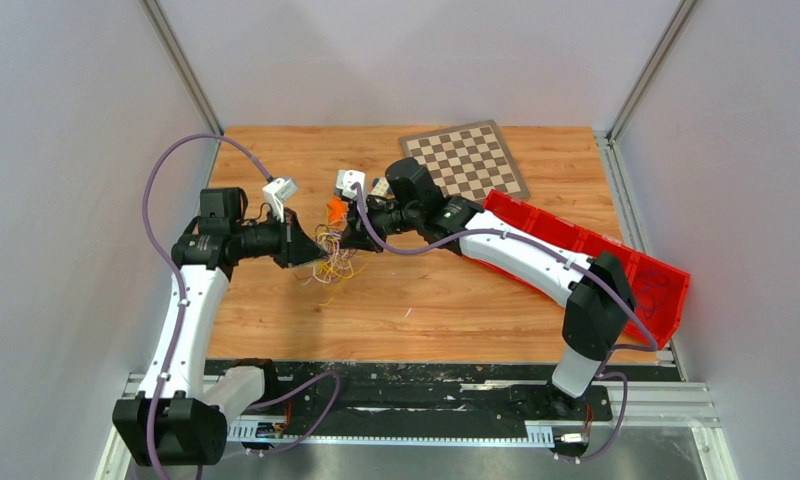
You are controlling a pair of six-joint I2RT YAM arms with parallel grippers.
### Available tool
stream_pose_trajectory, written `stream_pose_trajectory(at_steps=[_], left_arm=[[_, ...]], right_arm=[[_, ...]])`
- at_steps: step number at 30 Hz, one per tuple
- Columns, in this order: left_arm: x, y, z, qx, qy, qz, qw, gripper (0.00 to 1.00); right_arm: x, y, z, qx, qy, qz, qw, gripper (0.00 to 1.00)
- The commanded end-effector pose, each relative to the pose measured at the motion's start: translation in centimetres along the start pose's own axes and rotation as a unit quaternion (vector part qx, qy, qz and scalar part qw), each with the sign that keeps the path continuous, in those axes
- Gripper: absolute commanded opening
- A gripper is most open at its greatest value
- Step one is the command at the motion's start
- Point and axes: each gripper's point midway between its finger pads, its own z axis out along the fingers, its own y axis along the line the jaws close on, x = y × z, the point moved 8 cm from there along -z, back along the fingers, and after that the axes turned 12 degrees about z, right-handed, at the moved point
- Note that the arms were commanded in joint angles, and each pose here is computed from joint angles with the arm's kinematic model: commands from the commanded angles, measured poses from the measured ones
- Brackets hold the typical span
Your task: Untangle the cables
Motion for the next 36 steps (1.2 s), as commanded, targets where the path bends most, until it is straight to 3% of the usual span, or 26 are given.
stream_pose_trajectory(at_steps=[1,3,6,9,12,13,14,16,17,21,27,32,36], left_arm=[[-0.5,-1.9,-2.7,0.023,-0.019,0.071,0.997,0.23],[-0.4,-1.1,-3.4,-0.006,-0.006,0.078,0.997,0.23],[-0.5,1.0,-4.5,-0.052,-0.010,0.054,0.997,0.02],[-0.4,3.6,-6.0,-0.109,-0.028,0.001,0.994,0.00],[-0.3,5.2,-6.4,-0.122,-0.040,-0.010,0.992,0.01],[-0.6,4.9,-6.2,-0.096,-0.058,0.002,0.994,0.08],[-0.8,4.7,-6.1,-0.082,-0.070,0.007,0.994,0.32],[-1.9,4.1,-5.7,-0.052,-0.095,0.023,0.994,0.61],[-2.5,3.6,-5.3,-0.041,-0.097,0.046,0.993,0.69],[-3.1,2.3,-4.0,-0.040,-0.084,0.160,0.983,0.75],[-3.3,1.8,-3.2,-0.039,-0.084,0.285,0.954,0.74],[-3.0,0.7,-3.5,-0.017,-0.078,0.430,0.899,0.72],[-2.5,-1.2,-3.2,0.002,-0.074,0.488,0.870,0.74]], right_arm=[[-2.5,-1.2,-3.8,0.063,-0.047,-0.063,0.995,0.00],[-3.0,-1.3,-4.8,0.069,-0.054,-0.071,0.994,0.00],[-3.5,-1.3,-5.9,0.088,-0.064,-0.083,0.991,0.00],[-3.9,-1.9,-7.0,0.115,-0.072,-0.081,0.988,0.00],[-4.6,-2.0,-8.0,0.107,-0.085,-0.073,0.988,0.00],[-4.8,-1.7,-8.1,0.096,-0.089,-0.073,0.989,0.00],[-4.9,-1.3,-8.1,0.078,-0.091,-0.074,0.990,0.00],[-5.1,-0.7,-7.8,0.047,-0.094,-0.070,0.992,0.00],[-5.1,-0.5,-7.7,0.030,-0.094,-0.068,0.993,0.00],[-5.0,0.1,-7.3,-0.007,-0.092,-0.067,0.993,0.00],[-5.0,1.9,-7.0,-0.069,-0.089,-0.088,0.990,0.00],[-4.0,3.4,-6.9,-0.112,-0.072,-0.124,0.983,0.00],[-3.6,4.3,-6.6,-0.127,-0.065,-0.136,0.980,0.00]])
